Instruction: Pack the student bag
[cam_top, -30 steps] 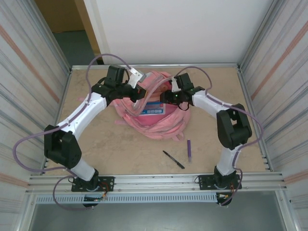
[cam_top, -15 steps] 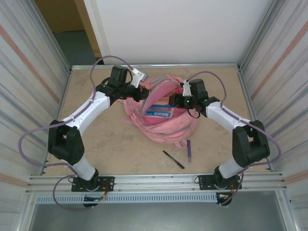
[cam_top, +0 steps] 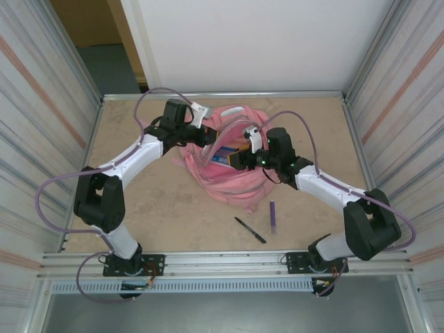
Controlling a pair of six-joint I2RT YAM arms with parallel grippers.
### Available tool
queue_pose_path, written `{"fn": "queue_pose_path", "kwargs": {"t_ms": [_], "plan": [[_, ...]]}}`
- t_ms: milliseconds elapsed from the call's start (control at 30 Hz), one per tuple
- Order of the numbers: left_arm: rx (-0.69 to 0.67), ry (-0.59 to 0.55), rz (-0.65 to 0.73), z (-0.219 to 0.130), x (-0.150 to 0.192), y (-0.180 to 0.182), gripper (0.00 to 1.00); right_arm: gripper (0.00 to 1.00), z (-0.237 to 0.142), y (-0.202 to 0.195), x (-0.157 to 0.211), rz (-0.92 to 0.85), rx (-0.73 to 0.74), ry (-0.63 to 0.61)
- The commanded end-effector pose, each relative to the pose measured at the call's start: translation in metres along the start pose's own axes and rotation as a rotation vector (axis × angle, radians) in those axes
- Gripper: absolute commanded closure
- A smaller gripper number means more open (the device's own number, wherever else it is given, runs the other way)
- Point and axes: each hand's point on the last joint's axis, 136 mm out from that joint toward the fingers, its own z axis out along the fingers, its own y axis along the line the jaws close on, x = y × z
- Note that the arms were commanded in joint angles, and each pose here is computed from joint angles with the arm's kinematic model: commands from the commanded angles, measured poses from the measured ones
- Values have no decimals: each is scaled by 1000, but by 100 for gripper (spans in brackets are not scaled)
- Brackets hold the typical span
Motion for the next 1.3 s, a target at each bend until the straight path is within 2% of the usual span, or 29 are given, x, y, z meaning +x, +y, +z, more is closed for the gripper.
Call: {"fn": "queue_pose_path", "kwargs": {"t_ms": [0,100,133,167,200,233,333,433,500,567,733,900,1000,1133,1267], "plan": [[-73,-16,-16,-7,-2,16,100,46,-12,-10,-25,-240,149,-105],[-148,-9,-4,-8,3,29,100,46,-25,-13,-35,-228,209,-106],[-167,9,-9,-6,7,34,96,46,-32,-15,-37,-209,248,-117],[-170,26,-23,-4,10,35,86,45,-38,-17,-38,-194,269,-135],[-180,37,-71,-3,14,39,68,46,-45,-18,-40,-174,293,-164],[-179,46,-160,-2,19,39,55,45,-53,-22,-41,-143,326,-185],[-126,56,-248,-5,29,28,50,45,-69,-25,-40,-87,380,-174],[-285,51,-252,-29,45,45,47,45,-68,-12,-25,-59,313,-76],[-456,43,-244,-54,57,68,32,44,-63,-6,-8,-36,282,4],[-536,24,-267,-71,64,87,24,44,-58,-2,9,-29,273,63],[-625,3,-425,-93,80,146,22,44,-39,-5,39,31,279,122],[-633,17,-504,-84,86,178,23,43,-16,-8,53,68,289,182],[-623,4,-537,-72,88,191,23,43,0,-14,57,92,300,221],[-545,6,-566,-50,86,196,25,43,23,-28,67,142,318,260],[-511,4,-546,-42,83,196,31,44,38,-40,75,194,318,288]]}}
